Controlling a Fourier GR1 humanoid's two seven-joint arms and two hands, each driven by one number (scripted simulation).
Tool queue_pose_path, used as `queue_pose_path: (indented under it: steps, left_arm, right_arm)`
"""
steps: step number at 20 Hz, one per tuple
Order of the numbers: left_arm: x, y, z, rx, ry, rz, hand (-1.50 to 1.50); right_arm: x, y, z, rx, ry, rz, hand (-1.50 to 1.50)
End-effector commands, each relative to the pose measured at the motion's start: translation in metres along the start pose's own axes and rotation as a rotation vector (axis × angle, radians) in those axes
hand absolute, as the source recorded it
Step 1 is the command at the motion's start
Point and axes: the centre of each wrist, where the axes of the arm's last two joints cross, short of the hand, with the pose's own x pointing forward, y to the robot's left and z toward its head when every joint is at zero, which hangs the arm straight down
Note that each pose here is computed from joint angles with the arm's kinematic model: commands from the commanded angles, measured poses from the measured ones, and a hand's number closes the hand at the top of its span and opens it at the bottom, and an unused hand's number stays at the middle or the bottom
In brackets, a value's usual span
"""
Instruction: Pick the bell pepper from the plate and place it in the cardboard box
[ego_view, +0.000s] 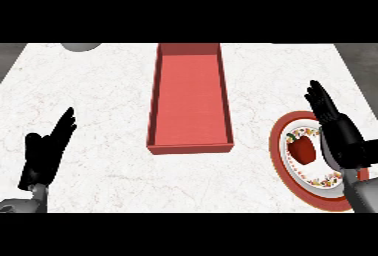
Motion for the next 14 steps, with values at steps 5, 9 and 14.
queue_pose_path:
  steps: [5,9,14]
  left_arm:
    - [0.023,-0.011,-0.011,0.055,-0.164,-0.078,0.00]
    - [0.022,-0.018,0.000,0.017,-0.156,-0.059,0.00]
    - [0.017,-0.022,0.015,0.014,-0.154,-0.036,0.00]
  right_arm:
    - [0.045,-0.011,-0.047,0.096,-0.317,-0.216,-1.50]
    - [-0.011,-0.040,-0.027,-0.255,-0.036,0.176,1.50]
    - [-0.039,-0.063,-0.015,-0.264,-0.179,-0.042,-1.50]
